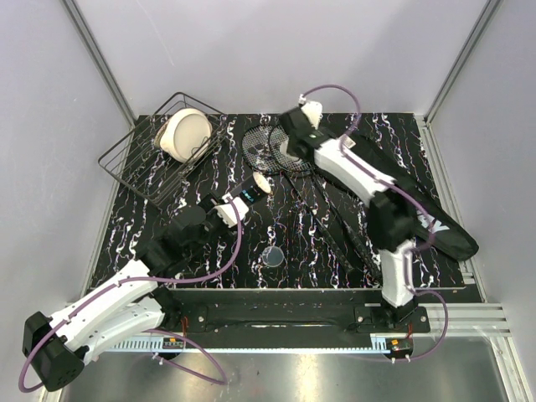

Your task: Pack up the badminton gear

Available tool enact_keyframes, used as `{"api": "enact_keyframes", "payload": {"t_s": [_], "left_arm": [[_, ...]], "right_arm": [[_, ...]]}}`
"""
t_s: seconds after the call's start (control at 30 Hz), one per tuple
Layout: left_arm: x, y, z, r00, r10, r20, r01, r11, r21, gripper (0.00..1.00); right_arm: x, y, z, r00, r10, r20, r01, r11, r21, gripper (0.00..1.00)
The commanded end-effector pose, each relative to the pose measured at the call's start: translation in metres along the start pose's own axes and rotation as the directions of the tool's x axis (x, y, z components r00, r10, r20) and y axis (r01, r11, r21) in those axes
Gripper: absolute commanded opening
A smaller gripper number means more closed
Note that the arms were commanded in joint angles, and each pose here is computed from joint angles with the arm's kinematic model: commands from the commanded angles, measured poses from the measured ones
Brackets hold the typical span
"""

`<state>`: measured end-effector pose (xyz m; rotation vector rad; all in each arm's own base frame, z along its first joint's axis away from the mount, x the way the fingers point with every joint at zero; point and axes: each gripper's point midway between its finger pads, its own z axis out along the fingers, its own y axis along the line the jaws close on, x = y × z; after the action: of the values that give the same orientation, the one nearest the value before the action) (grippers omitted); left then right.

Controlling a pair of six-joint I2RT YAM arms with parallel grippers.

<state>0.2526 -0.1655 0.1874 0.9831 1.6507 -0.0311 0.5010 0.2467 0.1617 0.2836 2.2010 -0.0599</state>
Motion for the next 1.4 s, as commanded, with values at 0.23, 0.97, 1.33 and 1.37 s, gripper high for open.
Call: {"api": "enact_keyframes", "payload": {"t_s": [0.23,0.97,1.33,1.37], "left_arm": [[-0.049,0.008,-0.007,0.982,0.024,0.188,-0.025,1.0,0.003,0.0],[-0.065,-0.002,-0.017,0.957,0.032,0.289,-0.051,0.997,0.059,0.0],[-0.069,0.001,-0.022,0.95,0.033,0.31,-0.05,0.998,0.046,0.0],[-0.069,0.002,-0.023,0.949,0.033,0.314,-0.049,0.998,0.044,0.0]], "right_arm": [[0.003,0.004,-0.222,0.948,0.097,-0.304,-0.319,0.338,-0.885,0.0],[-0.022,-0.031,-0.337,0.944,0.168,-0.284,-0.305,0.115,-0.945,0.0],[0.009,0.01,-0.326,0.909,0.086,-0.407,-0.41,0.014,-0.912,0.0],[0.014,0.014,-0.325,0.907,0.073,-0.414,-0.416,0.016,-0.909,0.0]]}}
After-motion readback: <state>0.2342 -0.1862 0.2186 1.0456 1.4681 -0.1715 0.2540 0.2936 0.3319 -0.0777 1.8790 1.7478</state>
